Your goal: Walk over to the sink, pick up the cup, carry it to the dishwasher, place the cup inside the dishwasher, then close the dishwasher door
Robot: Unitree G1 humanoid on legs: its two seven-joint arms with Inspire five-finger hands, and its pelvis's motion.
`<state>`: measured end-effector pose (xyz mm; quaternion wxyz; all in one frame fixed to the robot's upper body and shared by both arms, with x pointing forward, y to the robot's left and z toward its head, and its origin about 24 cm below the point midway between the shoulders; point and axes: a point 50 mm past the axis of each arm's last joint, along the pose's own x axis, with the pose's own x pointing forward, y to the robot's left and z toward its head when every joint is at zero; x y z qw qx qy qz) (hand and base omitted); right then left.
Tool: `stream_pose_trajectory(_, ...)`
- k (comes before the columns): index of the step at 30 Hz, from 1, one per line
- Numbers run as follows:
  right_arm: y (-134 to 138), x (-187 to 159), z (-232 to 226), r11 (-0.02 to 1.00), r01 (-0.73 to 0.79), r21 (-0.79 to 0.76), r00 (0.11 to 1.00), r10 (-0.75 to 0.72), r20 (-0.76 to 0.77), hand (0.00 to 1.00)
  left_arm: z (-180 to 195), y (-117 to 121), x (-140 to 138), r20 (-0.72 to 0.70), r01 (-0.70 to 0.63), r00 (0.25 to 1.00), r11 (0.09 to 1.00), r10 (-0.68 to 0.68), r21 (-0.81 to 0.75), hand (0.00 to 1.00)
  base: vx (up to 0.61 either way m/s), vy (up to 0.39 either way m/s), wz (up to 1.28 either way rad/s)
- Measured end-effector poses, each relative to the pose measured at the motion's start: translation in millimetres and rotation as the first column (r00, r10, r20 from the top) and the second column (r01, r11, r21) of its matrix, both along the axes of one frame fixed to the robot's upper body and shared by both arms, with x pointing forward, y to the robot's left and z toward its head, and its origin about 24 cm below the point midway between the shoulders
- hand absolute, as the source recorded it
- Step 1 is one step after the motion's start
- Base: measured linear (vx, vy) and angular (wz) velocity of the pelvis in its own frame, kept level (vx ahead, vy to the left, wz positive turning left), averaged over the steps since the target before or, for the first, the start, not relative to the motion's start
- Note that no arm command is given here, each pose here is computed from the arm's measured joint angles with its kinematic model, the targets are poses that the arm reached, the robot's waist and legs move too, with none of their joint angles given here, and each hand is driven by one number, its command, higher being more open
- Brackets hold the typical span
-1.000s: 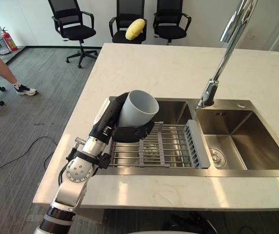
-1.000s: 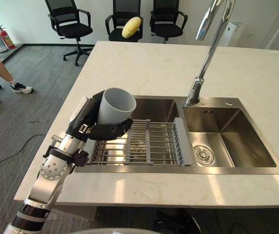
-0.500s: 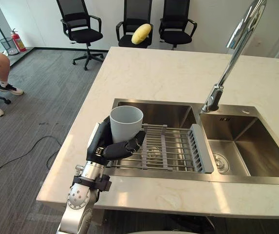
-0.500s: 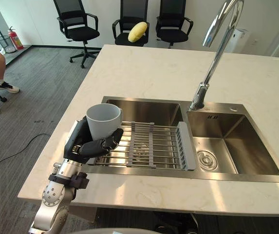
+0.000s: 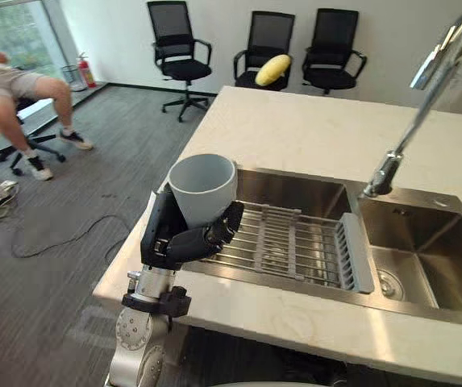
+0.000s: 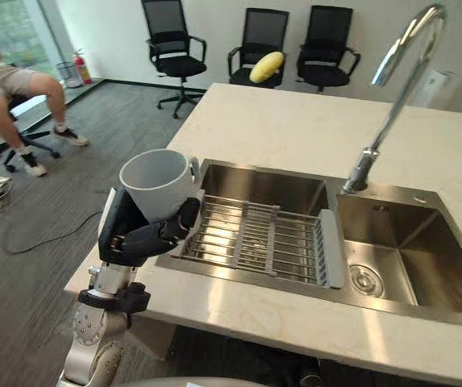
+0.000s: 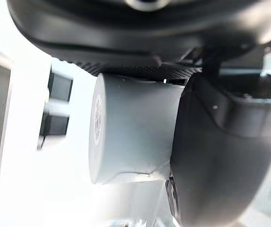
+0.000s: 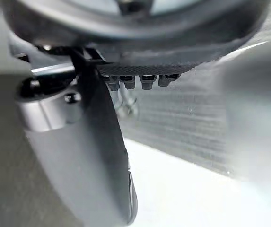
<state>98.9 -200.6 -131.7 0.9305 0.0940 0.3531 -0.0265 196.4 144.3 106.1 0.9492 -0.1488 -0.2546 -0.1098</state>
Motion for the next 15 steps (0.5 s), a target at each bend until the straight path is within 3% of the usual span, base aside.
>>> stream_pose_trajectory(3, -1.9, 19.4, 5.3, 1.0, -0.01, -0.007, 0.999, 0.01, 0.046, 1.0, 4.5, 3.6, 0.2, 0.018, -0.014, 1.0, 0.999, 0.015, -0.039, 0.0, -0.16, -0.089, -0.02)
stream_pose_trajectory(9, -5.2, 16.3, 4.1, 1.0, -0.022, -0.013, 1.0, 0.023, 0.021, 1.0, 7.3, 1.7, -1.9, 0.029, 0.008, 1.0, 1.0, -0.007, -0.028, 0.0, -0.21, -0.045, 0.1)
stream_pose_trajectory(15, -23.8, -13.7, 0.6, 0.998, 0.035, -0.056, 0.998, -0.038, -0.049, 1.0, 7.2, -17.2, -4.6, 0.043, 0.114, 0.993, 0.993, -0.112, -0.037, 0.0, -0.11, 0.06, 0.96)
